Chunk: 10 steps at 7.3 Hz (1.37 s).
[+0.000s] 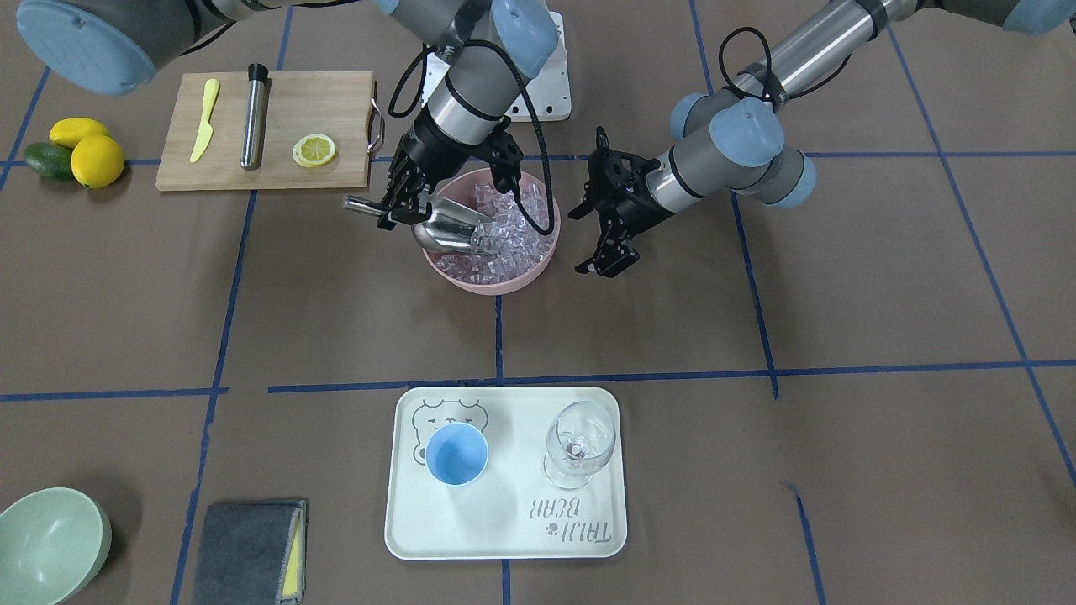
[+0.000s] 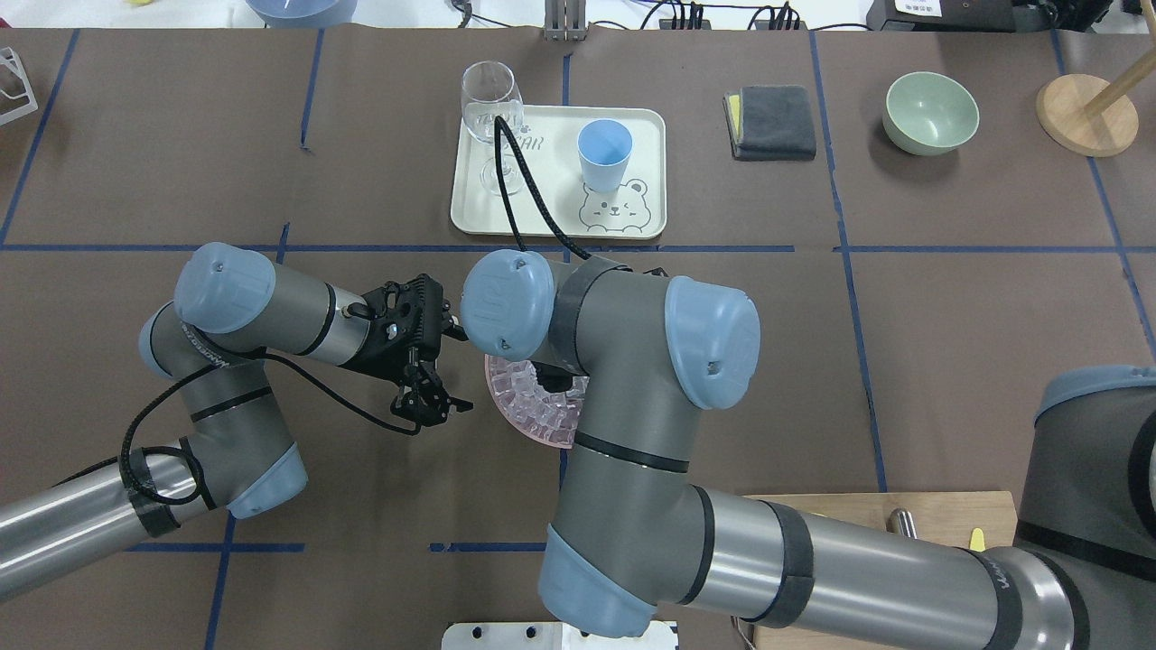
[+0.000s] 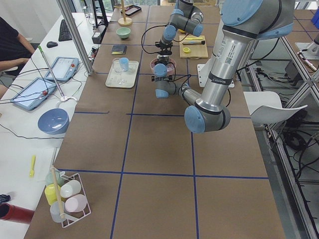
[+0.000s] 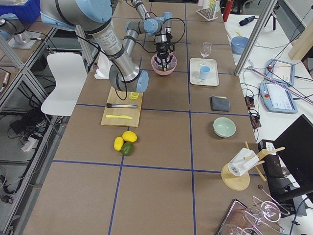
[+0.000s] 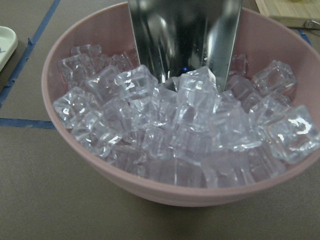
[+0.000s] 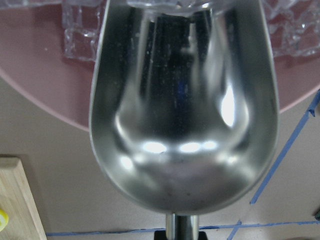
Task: Put ice in cup with scoop
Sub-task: 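Drag the scoop through the ice and lift it full of cubes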
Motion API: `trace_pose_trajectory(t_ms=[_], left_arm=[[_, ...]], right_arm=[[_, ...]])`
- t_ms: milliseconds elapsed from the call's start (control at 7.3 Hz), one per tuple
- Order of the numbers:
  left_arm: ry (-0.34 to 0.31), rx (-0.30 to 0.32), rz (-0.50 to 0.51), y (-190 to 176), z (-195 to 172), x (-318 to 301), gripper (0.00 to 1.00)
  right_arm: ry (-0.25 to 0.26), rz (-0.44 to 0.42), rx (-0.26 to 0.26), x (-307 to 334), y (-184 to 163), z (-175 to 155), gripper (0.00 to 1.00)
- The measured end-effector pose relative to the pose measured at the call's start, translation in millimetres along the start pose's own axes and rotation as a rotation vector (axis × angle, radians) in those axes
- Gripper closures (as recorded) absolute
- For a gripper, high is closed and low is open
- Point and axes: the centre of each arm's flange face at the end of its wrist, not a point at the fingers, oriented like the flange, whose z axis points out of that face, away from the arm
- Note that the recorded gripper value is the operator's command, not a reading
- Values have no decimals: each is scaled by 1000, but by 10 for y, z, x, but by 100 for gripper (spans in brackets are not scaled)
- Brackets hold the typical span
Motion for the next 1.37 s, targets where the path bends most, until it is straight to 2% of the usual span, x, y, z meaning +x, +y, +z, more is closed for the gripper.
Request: trace_pose_trajectory(t_ms=[411,685,1096,1370], left_arm=[[-4,4,0,-13,-26,-12,0],[-5,5,1,-17,-34,-17,0],[-7,6,0,-25,-46,-24,0],[-7,7,0,-26,-49,-26,0]], right_arm=[[-7,26,113,-24,129,201,100],[-42,53,196,27,274,352,100],[-66,79,316,89,420,499,100],[-93,94,369,157,509,487,100]])
